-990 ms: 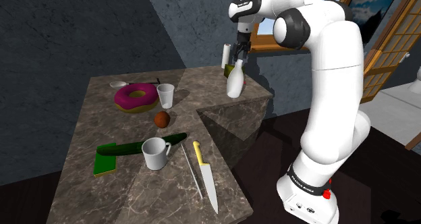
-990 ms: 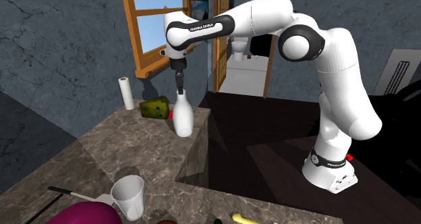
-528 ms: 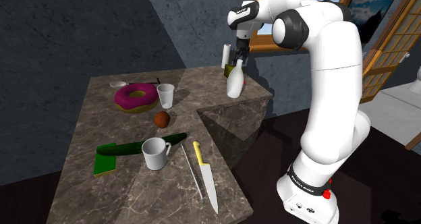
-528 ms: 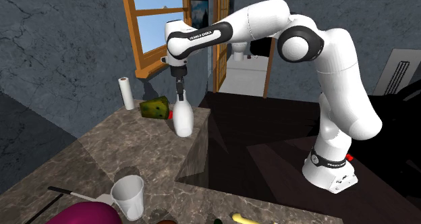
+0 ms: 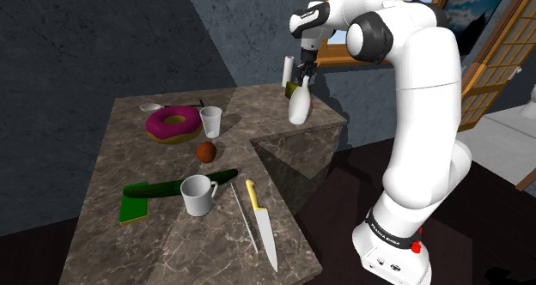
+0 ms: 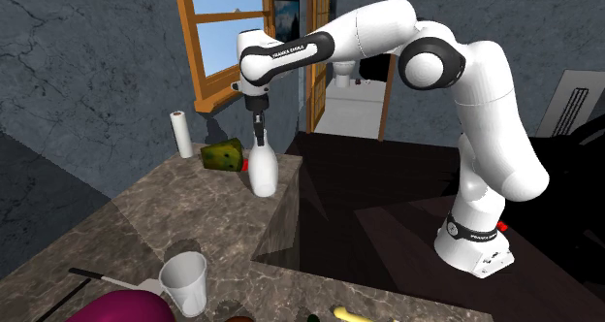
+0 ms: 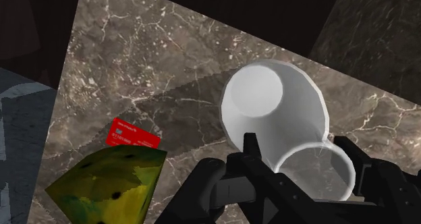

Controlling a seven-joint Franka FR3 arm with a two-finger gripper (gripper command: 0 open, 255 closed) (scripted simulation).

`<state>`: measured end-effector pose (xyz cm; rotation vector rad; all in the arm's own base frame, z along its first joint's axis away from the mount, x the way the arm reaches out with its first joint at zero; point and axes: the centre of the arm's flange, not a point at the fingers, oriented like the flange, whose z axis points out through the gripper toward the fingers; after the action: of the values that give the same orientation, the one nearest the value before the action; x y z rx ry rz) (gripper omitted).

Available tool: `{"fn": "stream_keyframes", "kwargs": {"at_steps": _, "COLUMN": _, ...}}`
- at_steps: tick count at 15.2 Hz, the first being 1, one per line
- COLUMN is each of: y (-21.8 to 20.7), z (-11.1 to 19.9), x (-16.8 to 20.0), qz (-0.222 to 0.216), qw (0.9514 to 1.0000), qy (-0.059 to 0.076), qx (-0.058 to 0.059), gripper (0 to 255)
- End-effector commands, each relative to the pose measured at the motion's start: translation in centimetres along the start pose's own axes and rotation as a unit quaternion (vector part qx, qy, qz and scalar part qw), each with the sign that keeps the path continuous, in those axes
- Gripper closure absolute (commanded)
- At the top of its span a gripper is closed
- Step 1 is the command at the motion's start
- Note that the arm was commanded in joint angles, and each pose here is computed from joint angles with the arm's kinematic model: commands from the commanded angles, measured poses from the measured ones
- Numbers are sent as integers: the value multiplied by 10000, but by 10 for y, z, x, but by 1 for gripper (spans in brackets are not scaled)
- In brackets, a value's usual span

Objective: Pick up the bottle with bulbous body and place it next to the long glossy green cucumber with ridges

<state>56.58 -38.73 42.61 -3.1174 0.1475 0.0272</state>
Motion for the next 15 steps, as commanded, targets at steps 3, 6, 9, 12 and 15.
{"fn": "stream_keyframes", "kwargs": {"at_steps": 3, "y": 0, "z": 0, "x": 0, "qz": -1, "qw": 10000, "qy": -2, "qx": 1, "gripper": 255}}
{"fn": "stream_keyframes", "kwargs": {"at_steps": 6, "y": 0, "z": 0, "x": 0, "qz": -1, "qw": 10000, "qy": -2, "qx": 1, "gripper": 255}}
{"fn": "stream_keyframes", "kwargs": {"at_steps": 9, "y": 0, "z": -5, "x": 0, "qz": 0, "qw": 10000, "qy": -2, "qx": 1, "gripper": 255}}
{"fn": "stream_keyframes", "kwargs": {"at_steps": 12, "y": 0, "z": -21, "x": 0, "qz": -1, "qw": 10000, "qy": -2, "qx": 1, "gripper": 255}}
{"fn": "stream_keyframes", "kwargs": {"at_steps": 15, "y": -1, "z": -37, "x": -1, "qz": -1, "qw": 10000, "qy": -2, "qx": 1, "gripper": 255}}
